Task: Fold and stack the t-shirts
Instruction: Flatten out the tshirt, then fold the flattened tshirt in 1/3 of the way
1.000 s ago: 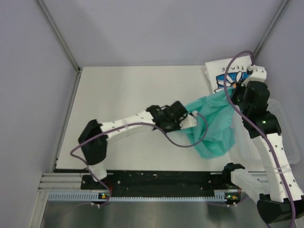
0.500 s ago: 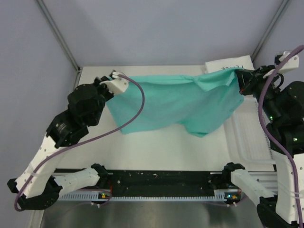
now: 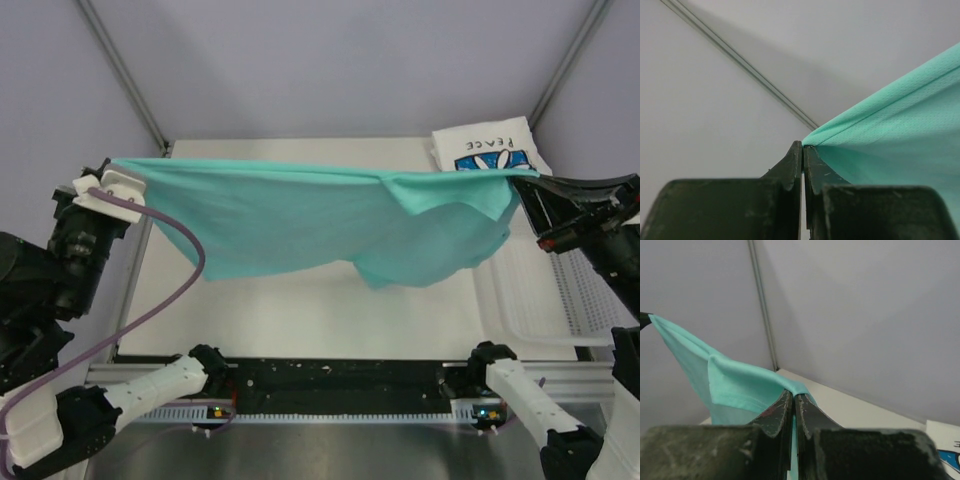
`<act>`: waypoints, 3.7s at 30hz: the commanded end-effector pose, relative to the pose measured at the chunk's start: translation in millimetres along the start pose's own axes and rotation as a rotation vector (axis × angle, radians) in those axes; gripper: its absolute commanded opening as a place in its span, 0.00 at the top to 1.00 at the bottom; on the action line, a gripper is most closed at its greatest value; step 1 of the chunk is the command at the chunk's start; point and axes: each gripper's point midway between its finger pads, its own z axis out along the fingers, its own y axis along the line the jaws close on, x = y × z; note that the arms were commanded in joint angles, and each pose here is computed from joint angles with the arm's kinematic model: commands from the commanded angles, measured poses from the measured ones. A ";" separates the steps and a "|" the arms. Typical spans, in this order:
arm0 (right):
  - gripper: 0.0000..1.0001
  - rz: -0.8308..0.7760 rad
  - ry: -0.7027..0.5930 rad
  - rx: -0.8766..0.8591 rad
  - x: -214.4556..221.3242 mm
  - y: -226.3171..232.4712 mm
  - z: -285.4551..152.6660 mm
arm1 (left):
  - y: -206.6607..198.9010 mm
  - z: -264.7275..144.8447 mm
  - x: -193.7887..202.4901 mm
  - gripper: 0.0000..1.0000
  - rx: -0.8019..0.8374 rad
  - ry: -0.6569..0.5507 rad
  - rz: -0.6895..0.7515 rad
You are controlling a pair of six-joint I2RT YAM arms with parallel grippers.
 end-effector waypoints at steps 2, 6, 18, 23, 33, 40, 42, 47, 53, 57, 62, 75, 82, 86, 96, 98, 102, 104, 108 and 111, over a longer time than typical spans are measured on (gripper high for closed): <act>1.00 0.015 -0.056 -0.026 -23.9 13.2 -5.9 | 11.3 -5.1 -12.5 1.00 0.001 -0.042 -0.015; 1.00 0.096 0.032 0.060 6.7 -21.4 27.9 | -18.0 16.3 -0.1 1.00 0.038 0.026 0.030; 1.00 0.306 0.466 0.347 241.4 -167.2 138.5 | -157.2 147.4 120.8 1.00 0.159 0.366 0.220; 1.00 0.337 0.690 0.438 359.1 -206.2 132.9 | -222.4 190.0 217.2 1.00 0.271 0.500 0.228; 1.00 0.387 0.925 0.475 467.0 -227.3 115.0 | -261.6 241.1 309.7 1.00 0.332 0.614 0.227; 1.00 0.395 1.012 0.461 476.9 -215.3 89.6 | -275.5 228.4 331.3 1.00 0.409 0.623 0.319; 1.00 0.397 1.033 0.475 473.6 -209.4 75.7 | -273.7 220.7 335.3 1.00 0.433 0.622 0.346; 1.00 0.416 1.082 0.484 475.2 -192.5 41.3 | -282.7 193.4 351.3 1.00 0.528 0.648 0.414; 1.00 0.434 1.144 0.478 481.4 -178.6 14.9 | -294.9 176.9 375.5 1.00 0.563 0.708 0.445; 1.00 0.463 1.183 0.487 490.0 -173.6 2.2 | -304.1 164.7 384.3 1.00 0.620 0.730 0.455; 1.00 0.536 1.255 0.463 510.0 -157.1 -19.1 | -315.2 153.4 395.2 1.00 0.671 0.755 0.454; 1.00 0.595 1.320 0.533 535.6 -148.9 -51.4 | -328.3 136.5 412.5 1.00 0.735 0.814 0.458; 0.70 0.596 1.284 0.586 530.2 -147.5 -60.6 | -327.5 135.7 404.4 0.65 0.762 0.805 0.440; 0.55 0.471 1.138 0.711 492.5 -170.1 -55.9 | -316.8 124.2 383.6 0.45 0.834 0.797 0.438; 1.00 0.383 0.934 0.530 462.8 -184.1 45.6 | -323.4 152.5 323.9 0.52 0.944 0.691 0.128; 1.00 0.376 0.946 0.541 476.0 -196.7 60.5 | -330.9 166.9 335.2 0.67 0.897 0.762 0.057; 1.00 0.322 1.022 0.733 509.3 -236.9 52.1 | -344.0 174.7 381.1 0.76 0.823 0.928 0.059; 1.00 0.299 1.053 0.799 522.2 -251.6 42.2 | -347.4 172.6 403.4 0.76 0.793 0.974 0.085; 1.00 0.287 1.135 0.837 552.9 -265.1 27.0 | -345.6 172.6 430.4 0.76 0.745 1.048 0.060; 1.00 0.294 1.157 0.862 553.7 -274.5 29.3 | -340.6 179.1 437.4 0.75 0.729 1.060 0.024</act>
